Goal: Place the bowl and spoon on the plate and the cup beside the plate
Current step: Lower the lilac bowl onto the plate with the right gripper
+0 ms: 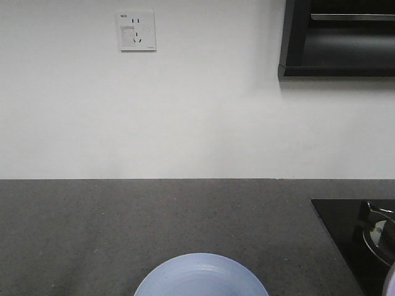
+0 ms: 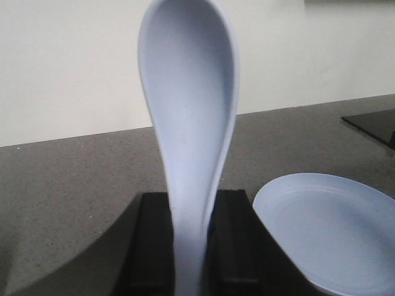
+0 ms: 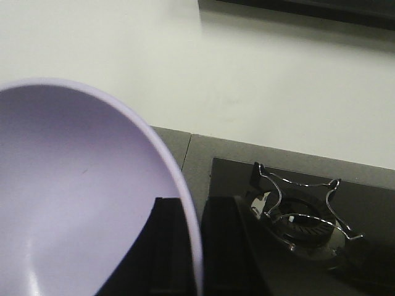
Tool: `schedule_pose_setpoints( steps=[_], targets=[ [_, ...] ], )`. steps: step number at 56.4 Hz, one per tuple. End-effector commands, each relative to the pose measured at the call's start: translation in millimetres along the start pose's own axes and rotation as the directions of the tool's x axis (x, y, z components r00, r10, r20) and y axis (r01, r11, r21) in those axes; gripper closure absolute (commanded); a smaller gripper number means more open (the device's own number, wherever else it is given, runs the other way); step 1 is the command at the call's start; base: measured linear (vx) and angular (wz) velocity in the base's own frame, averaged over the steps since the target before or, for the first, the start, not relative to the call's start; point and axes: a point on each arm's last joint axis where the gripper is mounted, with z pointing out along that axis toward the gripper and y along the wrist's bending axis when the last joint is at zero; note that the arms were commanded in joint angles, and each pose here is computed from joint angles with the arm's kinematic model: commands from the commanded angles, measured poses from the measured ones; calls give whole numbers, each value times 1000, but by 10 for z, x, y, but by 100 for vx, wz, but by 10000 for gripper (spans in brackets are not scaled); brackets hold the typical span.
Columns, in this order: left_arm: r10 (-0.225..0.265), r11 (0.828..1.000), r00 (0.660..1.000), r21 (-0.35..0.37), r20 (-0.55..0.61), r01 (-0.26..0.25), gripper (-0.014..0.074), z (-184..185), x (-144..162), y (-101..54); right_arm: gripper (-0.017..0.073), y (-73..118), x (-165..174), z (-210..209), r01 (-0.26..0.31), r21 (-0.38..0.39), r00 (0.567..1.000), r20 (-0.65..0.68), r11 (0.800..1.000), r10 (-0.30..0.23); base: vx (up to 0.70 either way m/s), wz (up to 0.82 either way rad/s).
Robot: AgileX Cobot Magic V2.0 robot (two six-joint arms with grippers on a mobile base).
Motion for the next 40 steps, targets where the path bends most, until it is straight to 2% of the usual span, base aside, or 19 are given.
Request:
schedule_pose_setpoints(
  steps=[1, 40],
  targets=[
    [-20, 1000, 996, -5, 86, 20, 592, -18, -136, 3, 568, -15, -147, -19, 20, 7, 995, 98, 1000, -21, 17, 2],
    [-20, 1000, 996, -5, 86, 20, 594, -18, -136, 3, 568, -15, -147, -19, 20, 7, 995, 98, 1000, -21, 4, 2]
  ],
)
